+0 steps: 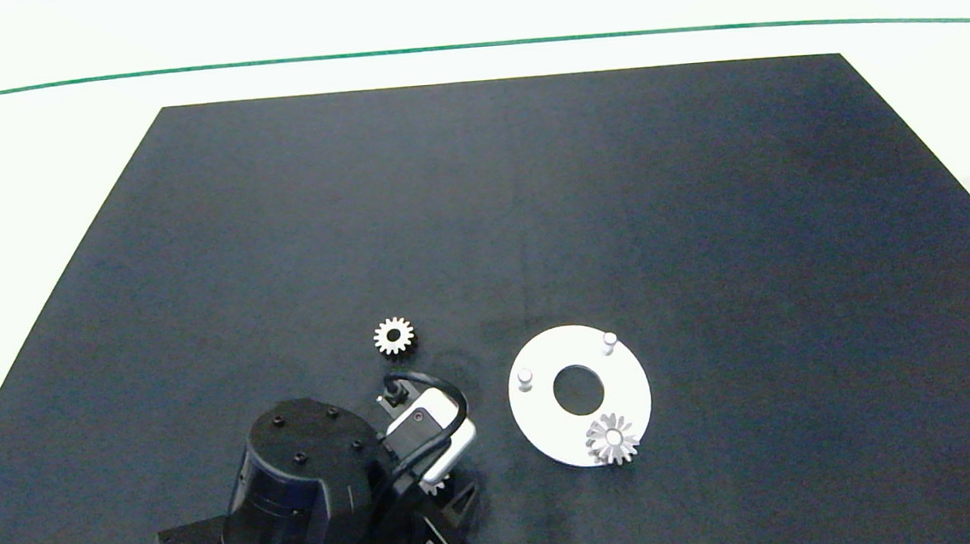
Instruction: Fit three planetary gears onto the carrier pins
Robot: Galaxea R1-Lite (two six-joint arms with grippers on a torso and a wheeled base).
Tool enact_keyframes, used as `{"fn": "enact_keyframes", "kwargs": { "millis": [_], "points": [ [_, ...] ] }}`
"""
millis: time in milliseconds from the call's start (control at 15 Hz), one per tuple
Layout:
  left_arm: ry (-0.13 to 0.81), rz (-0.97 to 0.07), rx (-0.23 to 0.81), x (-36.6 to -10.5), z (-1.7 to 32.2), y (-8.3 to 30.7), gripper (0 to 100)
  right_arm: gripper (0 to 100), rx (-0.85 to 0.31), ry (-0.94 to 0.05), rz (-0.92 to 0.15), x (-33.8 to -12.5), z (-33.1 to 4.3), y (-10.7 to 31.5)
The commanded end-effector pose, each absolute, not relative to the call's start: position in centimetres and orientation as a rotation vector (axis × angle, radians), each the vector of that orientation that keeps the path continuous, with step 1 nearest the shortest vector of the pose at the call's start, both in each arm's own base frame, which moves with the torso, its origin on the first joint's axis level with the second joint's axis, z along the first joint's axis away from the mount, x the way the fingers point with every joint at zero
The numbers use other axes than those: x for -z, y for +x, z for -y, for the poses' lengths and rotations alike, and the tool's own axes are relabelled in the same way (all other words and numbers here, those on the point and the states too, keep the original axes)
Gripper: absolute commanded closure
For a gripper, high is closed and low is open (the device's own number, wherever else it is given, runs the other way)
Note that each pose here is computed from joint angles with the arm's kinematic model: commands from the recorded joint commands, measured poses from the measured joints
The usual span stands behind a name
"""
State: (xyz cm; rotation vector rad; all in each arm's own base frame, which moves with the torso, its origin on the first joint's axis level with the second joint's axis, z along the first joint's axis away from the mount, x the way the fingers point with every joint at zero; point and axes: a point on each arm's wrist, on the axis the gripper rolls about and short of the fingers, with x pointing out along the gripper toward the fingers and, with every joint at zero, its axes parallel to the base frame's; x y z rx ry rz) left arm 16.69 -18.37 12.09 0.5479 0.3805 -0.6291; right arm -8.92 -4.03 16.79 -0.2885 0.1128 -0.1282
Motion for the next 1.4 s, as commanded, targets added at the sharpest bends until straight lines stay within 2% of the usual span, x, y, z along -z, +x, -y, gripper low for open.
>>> {"fn": "enact_keyframes", "kwargs": {
  "millis": [67,733,1067,1400],
  "points": [
    [0.54,-0.365,0.622,-12.4,18.4,16.8,0,0,0.126,-0.293,-0.119,-16.8,4.0,-8.9],
    [0.533,-0.384,0.592,-12.1,17.4,16.9,0,0,0.119,-0.29,-0.112,-16.7,4.2,-8.9],
    [0.541,-0.408,0.584,-11.6,16.8,16.8,11,0,0.119,-0.291,-0.114,-16.7,4.1,-8.9],
    [0.53,-0.386,0.584,-12.2,16.8,16.8,21,0,0.12,-0.292,-0.117,-16.8,4.1,-8.8]
  ]
}}
